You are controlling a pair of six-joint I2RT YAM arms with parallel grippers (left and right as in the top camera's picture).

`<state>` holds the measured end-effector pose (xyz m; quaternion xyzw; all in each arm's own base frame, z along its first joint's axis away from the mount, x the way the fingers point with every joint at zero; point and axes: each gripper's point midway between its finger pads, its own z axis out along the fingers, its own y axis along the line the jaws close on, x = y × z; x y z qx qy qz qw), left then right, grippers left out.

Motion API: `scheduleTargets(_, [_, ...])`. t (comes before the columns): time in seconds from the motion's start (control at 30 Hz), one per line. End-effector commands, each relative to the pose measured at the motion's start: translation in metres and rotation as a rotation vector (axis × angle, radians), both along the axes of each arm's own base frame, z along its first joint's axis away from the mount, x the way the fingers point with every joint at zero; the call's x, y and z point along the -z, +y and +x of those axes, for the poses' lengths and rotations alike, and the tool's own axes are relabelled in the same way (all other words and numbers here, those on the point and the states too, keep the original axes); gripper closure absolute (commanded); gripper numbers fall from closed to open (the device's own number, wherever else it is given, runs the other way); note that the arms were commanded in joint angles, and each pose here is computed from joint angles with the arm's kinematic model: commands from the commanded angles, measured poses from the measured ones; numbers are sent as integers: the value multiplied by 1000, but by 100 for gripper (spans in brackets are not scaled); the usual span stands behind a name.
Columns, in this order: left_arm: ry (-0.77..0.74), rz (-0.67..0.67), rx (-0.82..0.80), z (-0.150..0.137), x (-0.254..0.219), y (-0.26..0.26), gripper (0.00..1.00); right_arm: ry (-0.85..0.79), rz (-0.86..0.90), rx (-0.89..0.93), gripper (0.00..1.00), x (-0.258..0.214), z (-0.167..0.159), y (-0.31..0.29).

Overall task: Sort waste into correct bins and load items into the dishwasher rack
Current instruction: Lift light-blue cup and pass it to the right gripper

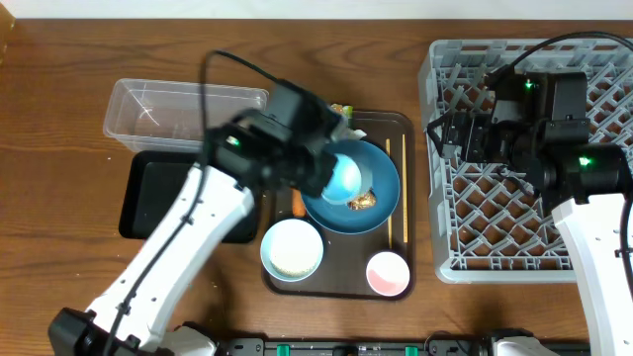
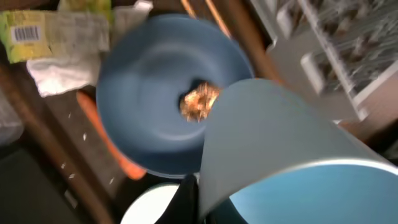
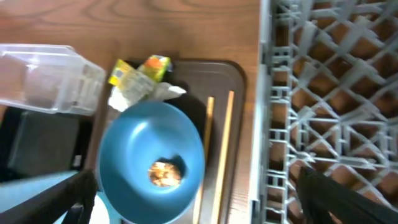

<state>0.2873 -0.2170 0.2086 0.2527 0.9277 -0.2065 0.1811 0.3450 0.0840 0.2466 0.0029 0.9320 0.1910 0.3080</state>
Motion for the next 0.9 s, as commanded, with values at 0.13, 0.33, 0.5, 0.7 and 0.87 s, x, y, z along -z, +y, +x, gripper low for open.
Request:
scheduleTargets(0.13, [62, -599, 100, 20, -78, -3, 94, -200, 265, -482, 3, -54, -23, 69])
scheduleTargets(0.33, [80, -883, 241, 16, -121, 5, 94, -355, 415, -692, 7, -95, -37, 96])
scheduleTargets(0.5, [85, -934, 298, 9, -131, 1, 94, -446, 470, -831, 8, -116, -51, 118])
scheduleTargets(0.7, [45, -965, 352, 8, -140, 0, 94, -451, 487, -933, 8, -116, -67, 148])
scheduleTargets(0.87, [41, -975, 367, 7, -142, -1, 94, -453, 494, -979, 18, -115, -73, 163])
